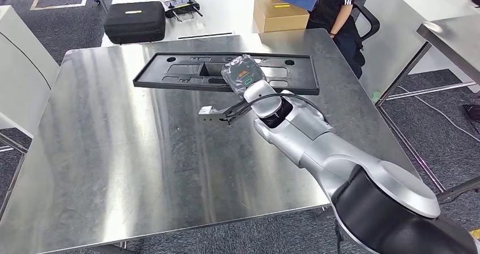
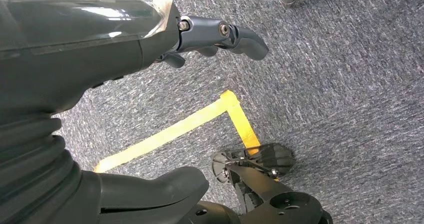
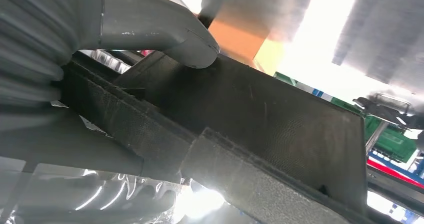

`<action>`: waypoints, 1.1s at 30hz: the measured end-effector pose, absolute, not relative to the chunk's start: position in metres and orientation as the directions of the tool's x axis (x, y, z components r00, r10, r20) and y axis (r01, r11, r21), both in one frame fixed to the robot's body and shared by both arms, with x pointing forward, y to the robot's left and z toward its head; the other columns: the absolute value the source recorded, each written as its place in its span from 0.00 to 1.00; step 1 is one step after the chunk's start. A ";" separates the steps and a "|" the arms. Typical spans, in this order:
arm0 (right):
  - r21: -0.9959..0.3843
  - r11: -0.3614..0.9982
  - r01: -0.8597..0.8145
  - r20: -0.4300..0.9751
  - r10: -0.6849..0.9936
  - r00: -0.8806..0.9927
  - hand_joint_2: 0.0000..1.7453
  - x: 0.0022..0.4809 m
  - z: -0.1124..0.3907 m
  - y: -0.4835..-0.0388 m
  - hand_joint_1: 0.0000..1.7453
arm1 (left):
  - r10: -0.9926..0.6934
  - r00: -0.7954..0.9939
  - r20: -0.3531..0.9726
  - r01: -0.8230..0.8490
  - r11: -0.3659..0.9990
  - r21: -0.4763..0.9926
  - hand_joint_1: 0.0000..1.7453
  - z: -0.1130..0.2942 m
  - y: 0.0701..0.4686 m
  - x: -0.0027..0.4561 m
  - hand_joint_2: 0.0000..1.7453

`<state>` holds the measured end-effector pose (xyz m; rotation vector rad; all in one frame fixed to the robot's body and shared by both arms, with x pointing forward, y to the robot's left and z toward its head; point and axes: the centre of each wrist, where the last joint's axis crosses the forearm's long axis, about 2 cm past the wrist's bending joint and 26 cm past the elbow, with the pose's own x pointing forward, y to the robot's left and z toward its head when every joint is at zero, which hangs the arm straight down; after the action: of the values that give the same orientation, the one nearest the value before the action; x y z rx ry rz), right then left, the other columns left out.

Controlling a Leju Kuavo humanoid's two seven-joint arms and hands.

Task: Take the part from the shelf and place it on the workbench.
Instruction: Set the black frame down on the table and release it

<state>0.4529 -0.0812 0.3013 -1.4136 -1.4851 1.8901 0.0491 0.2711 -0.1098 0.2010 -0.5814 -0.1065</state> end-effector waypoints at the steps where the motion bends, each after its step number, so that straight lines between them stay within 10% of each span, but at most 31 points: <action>1: -0.856 -0.420 0.302 -0.516 0.737 -0.436 0.00 0.453 0.301 -0.081 0.00 | -0.157 0.831 0.534 0.043 0.975 0.220 0.00 -0.110 0.271 0.049 1.00; 11: -0.766 -0.560 0.317 -0.643 0.643 -0.416 0.00 0.454 0.292 -0.084 0.00 | -0.164 0.831 0.531 0.039 0.970 0.238 0.00 -0.110 0.272 0.050 1.00; 15: -0.761 -0.566 0.317 -0.648 0.639 -0.415 0.00 0.454 0.290 -0.085 0.00 | -0.165 0.831 0.531 0.039 0.970 0.239 0.00 -0.110 0.272 0.050 0.00; 33: -0.762 -0.559 0.327 -0.647 0.654 -0.391 0.00 0.456 0.291 -0.089 0.00 | -0.163 0.849 0.503 0.047 0.971 0.236 0.00 -0.110 0.272 0.050 0.00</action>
<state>0.4558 -0.0887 0.2912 -1.5783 -1.3321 2.0461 0.0505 0.2720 -0.1096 0.2190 -0.5472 -0.1118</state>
